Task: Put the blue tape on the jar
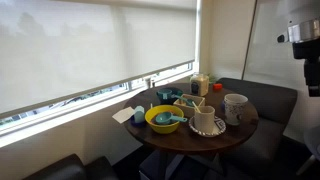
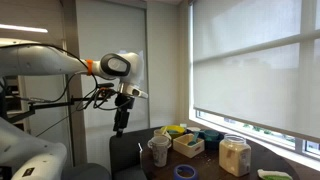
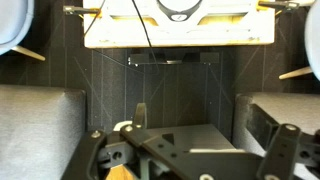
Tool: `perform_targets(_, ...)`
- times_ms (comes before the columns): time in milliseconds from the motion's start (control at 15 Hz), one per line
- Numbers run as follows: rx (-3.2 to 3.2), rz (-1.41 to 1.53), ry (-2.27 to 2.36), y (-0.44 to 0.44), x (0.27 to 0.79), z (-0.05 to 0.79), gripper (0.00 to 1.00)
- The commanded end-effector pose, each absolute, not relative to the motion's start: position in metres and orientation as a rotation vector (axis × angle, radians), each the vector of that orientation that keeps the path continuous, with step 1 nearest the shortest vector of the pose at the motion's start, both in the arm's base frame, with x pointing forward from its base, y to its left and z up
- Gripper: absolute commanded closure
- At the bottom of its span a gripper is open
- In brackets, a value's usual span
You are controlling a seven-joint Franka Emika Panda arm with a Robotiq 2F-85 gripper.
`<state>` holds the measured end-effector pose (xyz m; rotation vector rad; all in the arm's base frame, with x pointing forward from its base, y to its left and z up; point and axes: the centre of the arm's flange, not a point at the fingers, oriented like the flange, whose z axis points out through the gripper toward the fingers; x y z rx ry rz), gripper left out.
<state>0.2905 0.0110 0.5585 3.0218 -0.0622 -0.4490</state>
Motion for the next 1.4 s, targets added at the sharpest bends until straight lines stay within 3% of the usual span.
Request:
perform_targets(0, 3.022, -0.449, -0.062, 0.011, 0.291, 0.559, 0.0)
perform_targets(1000, 3.022, -0.449, -0.062, 0.011, 0.291, 0.559, 0.0)
perform_targets(1333, 3.011, -0.082, -0.362, -0.027, 0.325, 0.567, 0.0)
